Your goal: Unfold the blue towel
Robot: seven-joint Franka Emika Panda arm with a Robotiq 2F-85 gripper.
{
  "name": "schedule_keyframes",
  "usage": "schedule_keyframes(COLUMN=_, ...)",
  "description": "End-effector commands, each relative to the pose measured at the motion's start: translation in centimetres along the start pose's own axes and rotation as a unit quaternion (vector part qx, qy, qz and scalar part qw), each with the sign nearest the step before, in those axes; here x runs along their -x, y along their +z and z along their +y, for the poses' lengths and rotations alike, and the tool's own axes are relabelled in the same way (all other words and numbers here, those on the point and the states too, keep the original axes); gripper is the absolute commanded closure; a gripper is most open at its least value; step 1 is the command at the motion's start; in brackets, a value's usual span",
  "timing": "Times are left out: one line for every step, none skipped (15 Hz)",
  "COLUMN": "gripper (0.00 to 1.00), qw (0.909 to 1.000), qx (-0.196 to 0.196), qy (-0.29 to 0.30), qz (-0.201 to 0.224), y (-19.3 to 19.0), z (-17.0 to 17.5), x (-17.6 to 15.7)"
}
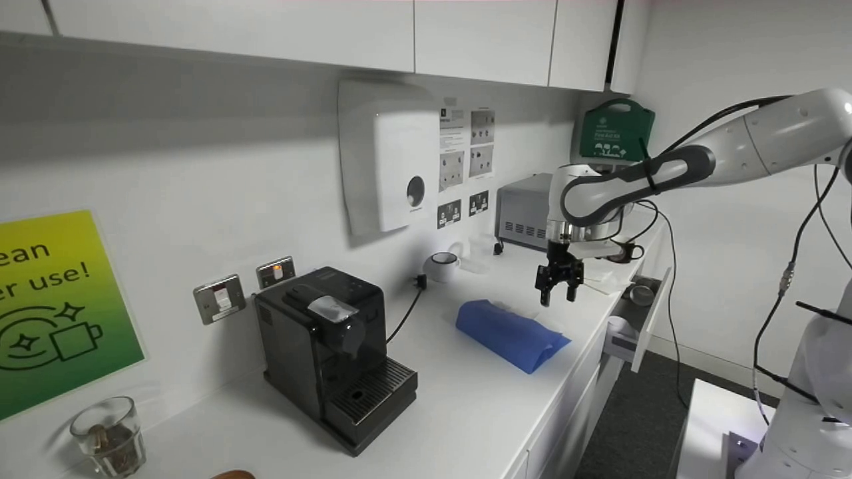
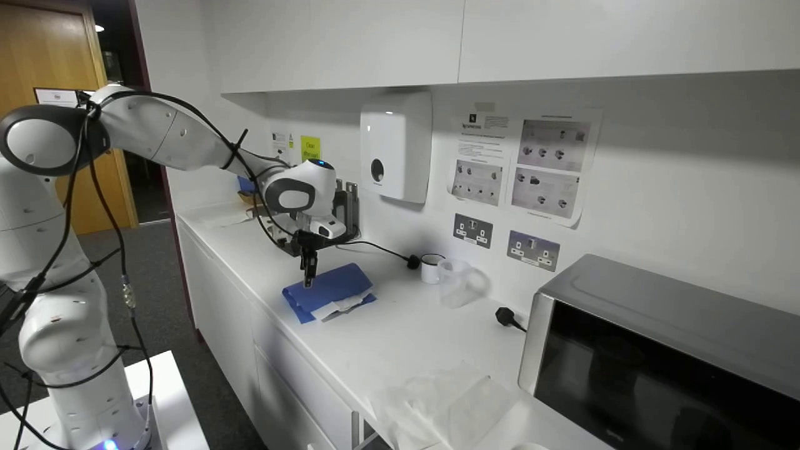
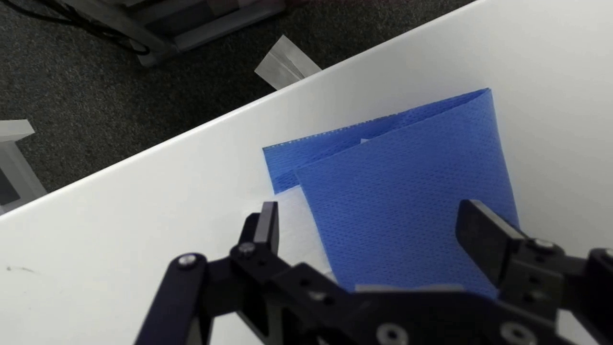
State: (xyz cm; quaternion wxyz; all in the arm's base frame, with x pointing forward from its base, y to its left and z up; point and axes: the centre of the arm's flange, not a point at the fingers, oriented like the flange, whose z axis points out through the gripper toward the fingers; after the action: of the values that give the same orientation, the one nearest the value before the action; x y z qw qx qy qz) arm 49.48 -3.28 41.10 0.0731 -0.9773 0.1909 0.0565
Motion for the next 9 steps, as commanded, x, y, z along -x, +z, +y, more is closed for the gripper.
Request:
schedule_keyframes(gripper=0.00, qw=0.9996, qx=0.021, qy=-0.016, qz=0.008, y=0.5, z=-1.4, x=-0.8)
schedule_keyframes(gripper=0.00, qw=0.9995, qx=0.021, qy=-0.022, qz=0.004, y=0.7, z=-1.5, x=-1.1)
schedule_keyframes(gripper=0.00, qw=0.9995, qx=0.020, qy=-0.025, qz=0.000, y=1.1, z=-1.5, x=-1.3)
schedule_keyframes(gripper=0.00, qw=0.9994, qx=0.019, qy=-0.028, qz=-0.004, y=1.4, z=-1.5, x=-1.5)
schedule_keyframes(gripper=0.00, qw=0.9994, qx=0.020, qy=-0.027, qz=-0.007, y=1.8, z=-1.4, x=-1.6)
schedule_keyframes(gripper=0.00, qw=0.9995, qx=0.020, qy=-0.024, qz=-0.010, y=2.2, z=-1.1, x=-1.8)
schedule_keyframes(gripper=0.00, qw=0.9995, qx=0.020, qy=-0.019, qz=-0.014, y=2.6, z=-0.8, x=-1.8)
schedule_keyframes(gripper=0.00, qw=0.9996, qx=0.018, qy=-0.013, qz=-0.017, y=3.1, z=-0.3, x=-1.9)
schedule_keyframes(gripper=0.00, qw=0.9996, qx=0.015, qy=-0.009, qz=-0.022, y=3.5, z=0.2, x=-2.0)
